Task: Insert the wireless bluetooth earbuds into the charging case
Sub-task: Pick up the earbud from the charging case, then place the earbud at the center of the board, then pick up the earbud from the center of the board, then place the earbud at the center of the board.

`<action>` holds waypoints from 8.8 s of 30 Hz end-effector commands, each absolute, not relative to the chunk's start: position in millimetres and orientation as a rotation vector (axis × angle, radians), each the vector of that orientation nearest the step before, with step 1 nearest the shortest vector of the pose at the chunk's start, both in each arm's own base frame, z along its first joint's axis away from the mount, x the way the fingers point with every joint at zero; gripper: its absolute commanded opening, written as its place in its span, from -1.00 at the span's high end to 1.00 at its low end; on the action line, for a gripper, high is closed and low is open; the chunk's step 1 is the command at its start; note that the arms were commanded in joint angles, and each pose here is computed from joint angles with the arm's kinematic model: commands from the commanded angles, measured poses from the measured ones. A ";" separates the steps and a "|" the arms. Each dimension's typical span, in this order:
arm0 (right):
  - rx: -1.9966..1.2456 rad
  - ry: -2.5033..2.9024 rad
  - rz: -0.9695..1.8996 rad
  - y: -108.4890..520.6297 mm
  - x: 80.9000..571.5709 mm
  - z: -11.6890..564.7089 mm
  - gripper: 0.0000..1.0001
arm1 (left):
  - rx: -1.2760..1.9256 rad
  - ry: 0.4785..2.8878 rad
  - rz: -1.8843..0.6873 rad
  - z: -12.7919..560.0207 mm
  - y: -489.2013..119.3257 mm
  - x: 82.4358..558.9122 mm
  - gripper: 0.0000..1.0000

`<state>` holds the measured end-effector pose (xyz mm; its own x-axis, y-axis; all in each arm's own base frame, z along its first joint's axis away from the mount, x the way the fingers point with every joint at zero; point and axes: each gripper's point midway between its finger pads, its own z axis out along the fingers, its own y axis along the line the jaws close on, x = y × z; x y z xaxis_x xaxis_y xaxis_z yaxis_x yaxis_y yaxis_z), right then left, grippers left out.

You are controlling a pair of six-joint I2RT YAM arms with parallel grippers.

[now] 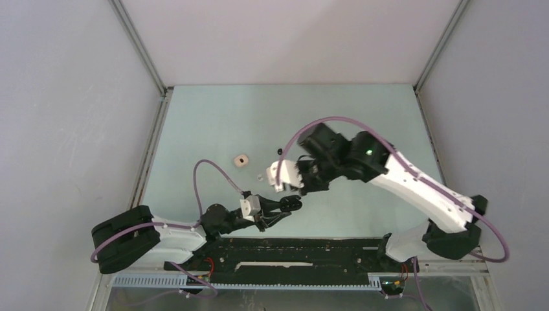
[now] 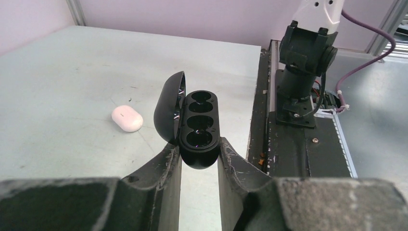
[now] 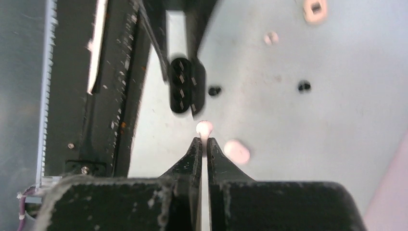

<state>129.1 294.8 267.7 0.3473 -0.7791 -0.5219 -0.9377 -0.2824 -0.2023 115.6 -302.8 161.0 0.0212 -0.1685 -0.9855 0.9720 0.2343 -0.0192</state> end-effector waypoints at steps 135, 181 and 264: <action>-1.201 2.641 0.801 295.8 261.4 37.6 0.70 | 0.773 1.175 -0.873 176.6 -271.0 147.2 1.00; -1.267 2.674 0.911 303.0 226.8 32.9 0.56 | 0.791 1.185 -0.878 177.3 -277.5 148.6 1.00; -2.366 1.533 -0.093 320.4 121.7 221.9 1.00 | 0.830 1.215 -1.060 177.2 -304.6 132.1 0.99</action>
<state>116.6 321.1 222.6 0.4339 -0.8892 -0.1455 -0.8828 -0.3873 -0.2656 132.8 -304.9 152.8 -0.0185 -0.1049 -0.9943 0.9463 0.3192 -0.0513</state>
